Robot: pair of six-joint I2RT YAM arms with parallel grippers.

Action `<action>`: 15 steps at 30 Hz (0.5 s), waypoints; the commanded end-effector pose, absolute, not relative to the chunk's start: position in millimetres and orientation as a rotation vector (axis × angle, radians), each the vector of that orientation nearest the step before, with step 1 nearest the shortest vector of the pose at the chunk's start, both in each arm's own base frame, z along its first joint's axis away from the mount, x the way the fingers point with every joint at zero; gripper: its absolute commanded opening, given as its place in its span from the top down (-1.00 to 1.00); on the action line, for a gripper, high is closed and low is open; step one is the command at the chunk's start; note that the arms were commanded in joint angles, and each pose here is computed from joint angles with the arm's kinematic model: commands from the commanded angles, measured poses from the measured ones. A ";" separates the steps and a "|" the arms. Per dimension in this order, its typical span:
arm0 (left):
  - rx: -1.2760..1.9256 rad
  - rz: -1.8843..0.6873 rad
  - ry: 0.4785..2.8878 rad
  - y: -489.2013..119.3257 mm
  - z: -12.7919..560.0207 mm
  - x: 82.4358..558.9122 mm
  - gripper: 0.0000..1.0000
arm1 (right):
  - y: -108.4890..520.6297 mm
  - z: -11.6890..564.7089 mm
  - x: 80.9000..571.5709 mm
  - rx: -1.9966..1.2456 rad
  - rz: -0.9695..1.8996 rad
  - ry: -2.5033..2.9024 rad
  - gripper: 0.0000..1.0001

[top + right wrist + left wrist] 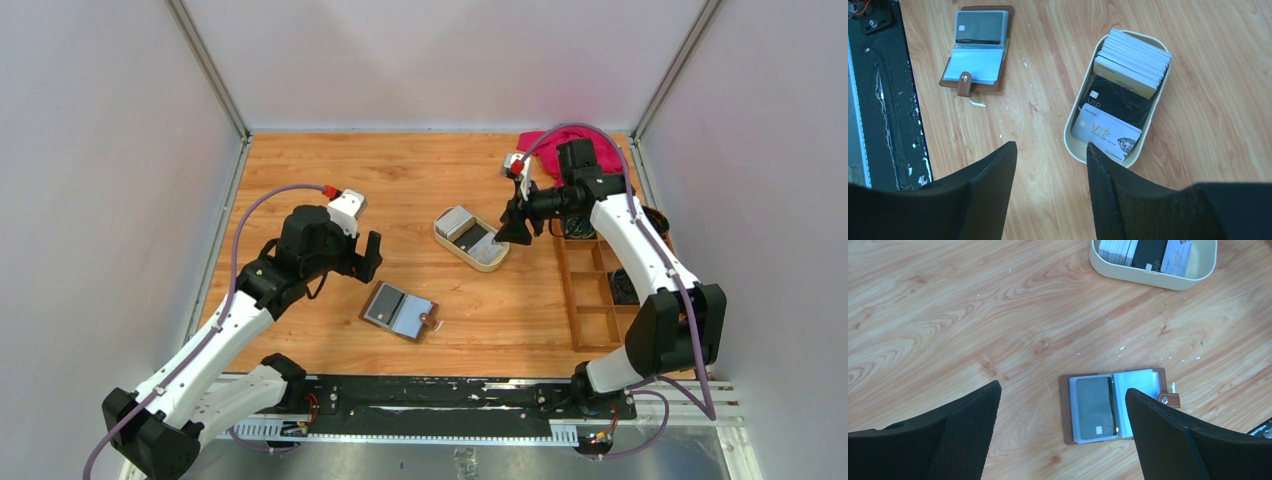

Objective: Put the credit cards into the card holder
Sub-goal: Pick up the credit card from the storage box.

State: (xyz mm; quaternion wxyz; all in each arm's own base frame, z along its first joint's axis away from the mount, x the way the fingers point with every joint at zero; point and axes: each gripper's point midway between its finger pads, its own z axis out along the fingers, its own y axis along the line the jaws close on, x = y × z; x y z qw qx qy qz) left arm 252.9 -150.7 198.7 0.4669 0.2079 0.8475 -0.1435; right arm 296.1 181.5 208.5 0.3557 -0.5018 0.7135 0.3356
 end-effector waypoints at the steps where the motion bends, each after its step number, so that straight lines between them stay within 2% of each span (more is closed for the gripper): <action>1: 0.520 -0.328 2.102 -145.4 188.8 255.6 -1.00 | 174.6 197.7 303.4 -1.187 0.918 1.915 -0.15; 11: 0.507 -0.335 2.114 -143.0 186.7 258.0 -1.00 | 177.3 181.7 332.1 -0.977 1.026 2.002 -0.15; 15: 0.498 -0.332 2.114 -140.8 186.7 259.2 -1.00 | 187.9 180.4 339.8 -1.073 1.054 1.922 -0.13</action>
